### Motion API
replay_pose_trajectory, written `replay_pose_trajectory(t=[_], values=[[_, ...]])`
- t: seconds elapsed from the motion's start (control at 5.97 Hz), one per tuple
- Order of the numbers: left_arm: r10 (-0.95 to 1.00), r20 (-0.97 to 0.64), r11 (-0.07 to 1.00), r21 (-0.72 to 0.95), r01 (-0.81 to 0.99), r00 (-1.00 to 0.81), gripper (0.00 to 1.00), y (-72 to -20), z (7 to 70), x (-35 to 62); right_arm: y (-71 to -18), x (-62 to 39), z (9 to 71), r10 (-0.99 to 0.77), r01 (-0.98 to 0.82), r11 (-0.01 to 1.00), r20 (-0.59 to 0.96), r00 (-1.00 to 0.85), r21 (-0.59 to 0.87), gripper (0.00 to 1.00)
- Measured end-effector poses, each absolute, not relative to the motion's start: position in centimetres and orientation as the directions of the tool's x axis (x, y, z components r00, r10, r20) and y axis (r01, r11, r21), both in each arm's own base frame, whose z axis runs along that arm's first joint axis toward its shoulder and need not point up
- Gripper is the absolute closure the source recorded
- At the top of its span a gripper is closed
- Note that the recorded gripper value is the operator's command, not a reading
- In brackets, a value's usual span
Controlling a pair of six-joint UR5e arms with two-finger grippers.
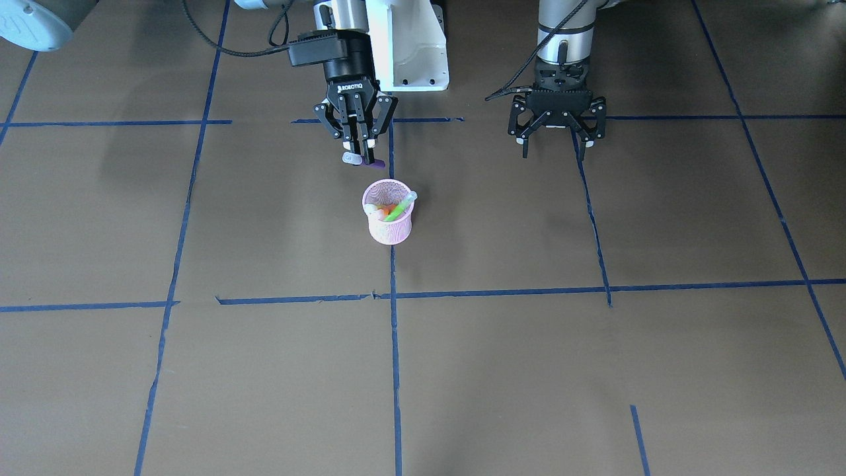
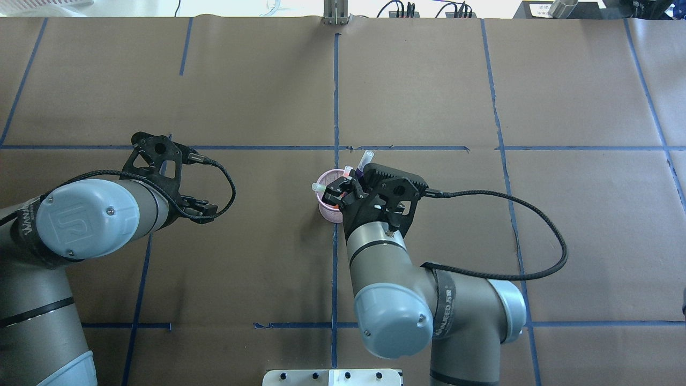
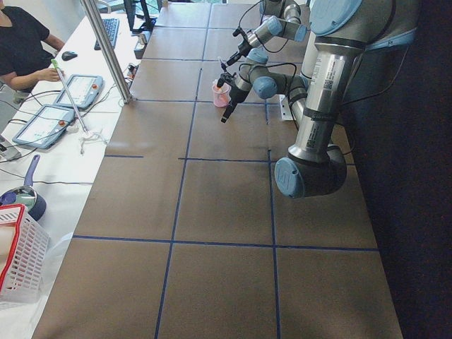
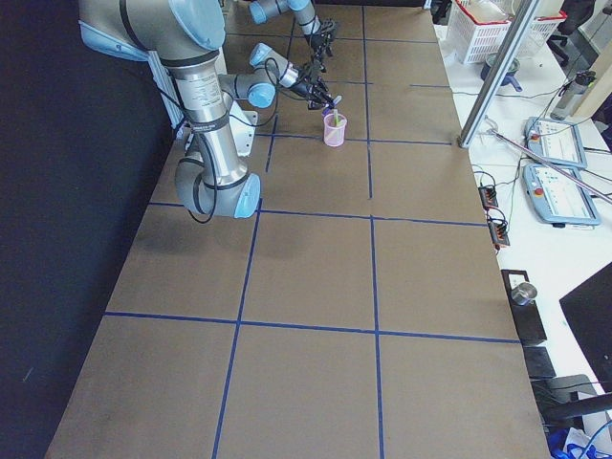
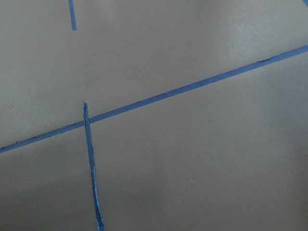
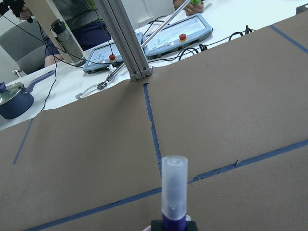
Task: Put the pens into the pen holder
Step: 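Carry the purple marker with the right gripper and release it into the cup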
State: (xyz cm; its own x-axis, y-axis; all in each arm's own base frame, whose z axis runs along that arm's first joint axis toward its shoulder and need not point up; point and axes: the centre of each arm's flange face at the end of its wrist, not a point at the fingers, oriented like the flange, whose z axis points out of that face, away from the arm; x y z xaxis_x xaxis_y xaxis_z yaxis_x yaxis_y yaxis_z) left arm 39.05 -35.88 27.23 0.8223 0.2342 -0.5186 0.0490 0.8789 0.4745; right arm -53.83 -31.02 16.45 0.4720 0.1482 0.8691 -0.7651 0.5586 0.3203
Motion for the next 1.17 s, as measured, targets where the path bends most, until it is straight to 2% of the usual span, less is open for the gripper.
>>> replay_pose_trajectory(t=[0.17, 0.67, 1.0, 1.17], values=[[0.233, -0.521, 0.879, 0.475, 0.051, 0.821, 0.00, -35.9, 27.1, 39.1, -30.9, -54.8, 17.2, 0.143, -0.773, 0.521, 0.857, 0.496, 0.361, 0.99], [0.232, -0.525, 0.878, 0.476, 0.056, 0.819, 0.00, -35.8, 26.9, 39.0, -31.1, -57.1, 17.9, 0.144, -0.774, 0.491, 0.838, 0.526, 0.401, 0.96], [0.232, -0.524, 0.878, 0.476, 0.056, 0.820, 0.00, -35.8, 27.0, 38.9, -30.8, -58.4, 18.6, 0.144, -0.764, 0.493, 0.827, 0.544, 0.416, 0.01], [0.232, -0.524, 0.878, 0.476, 0.056, 0.819, 0.00, -35.8, 27.0, 38.9, -30.6, -59.1, 19.1, 0.143, -0.755, 0.498, 0.818, 0.557, 0.427, 0.01]])
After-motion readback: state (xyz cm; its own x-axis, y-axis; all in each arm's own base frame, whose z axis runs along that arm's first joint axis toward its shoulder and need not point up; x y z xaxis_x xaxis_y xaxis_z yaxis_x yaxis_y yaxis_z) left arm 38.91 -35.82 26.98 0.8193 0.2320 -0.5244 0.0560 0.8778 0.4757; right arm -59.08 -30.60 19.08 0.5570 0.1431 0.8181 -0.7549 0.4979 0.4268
